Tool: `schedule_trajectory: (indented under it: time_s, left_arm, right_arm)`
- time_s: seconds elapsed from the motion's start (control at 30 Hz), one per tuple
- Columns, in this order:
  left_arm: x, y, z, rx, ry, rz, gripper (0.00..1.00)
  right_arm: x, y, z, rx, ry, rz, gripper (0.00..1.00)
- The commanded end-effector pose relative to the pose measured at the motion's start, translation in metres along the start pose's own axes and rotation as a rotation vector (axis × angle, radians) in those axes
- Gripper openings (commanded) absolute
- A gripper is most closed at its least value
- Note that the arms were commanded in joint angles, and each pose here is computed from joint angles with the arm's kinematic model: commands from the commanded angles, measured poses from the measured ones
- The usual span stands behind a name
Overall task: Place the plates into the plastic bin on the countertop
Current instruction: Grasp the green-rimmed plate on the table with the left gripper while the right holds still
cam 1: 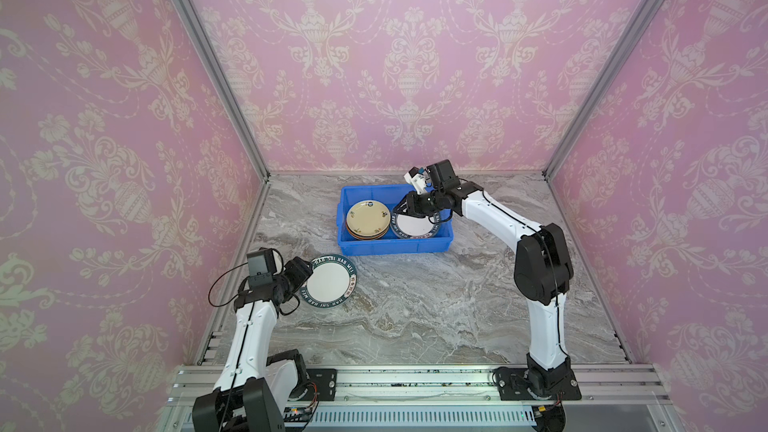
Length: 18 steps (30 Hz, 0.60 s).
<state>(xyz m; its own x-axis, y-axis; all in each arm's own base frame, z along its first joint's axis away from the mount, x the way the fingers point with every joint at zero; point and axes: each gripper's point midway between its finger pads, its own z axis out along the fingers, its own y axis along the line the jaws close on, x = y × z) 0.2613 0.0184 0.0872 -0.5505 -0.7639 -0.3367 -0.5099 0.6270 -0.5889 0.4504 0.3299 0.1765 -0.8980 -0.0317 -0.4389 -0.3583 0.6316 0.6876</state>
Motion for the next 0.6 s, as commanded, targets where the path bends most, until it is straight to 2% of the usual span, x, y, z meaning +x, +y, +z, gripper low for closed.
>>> schedule_trajectory:
  time_s: [0.0, 0.3, 0.57]
  left_arm:
    - [0.018, 0.028, 0.002, -0.076, 0.007, -0.124, 0.69]
    - [0.039, 0.048, 0.000, -0.122, 0.023, -0.188, 0.72]
    - [0.054, 0.058, 0.030, -0.073, 0.062, -0.298, 0.60]
  right_arm:
    - [-0.004, 0.008, 0.000, -0.046, -0.008, -0.004, 0.27]
    - [-0.006, 0.006, 0.003, -0.047, -0.007, 0.013, 0.27]
    - [-0.008, 0.007, 0.005, -0.055, -0.008, 0.029, 0.26]
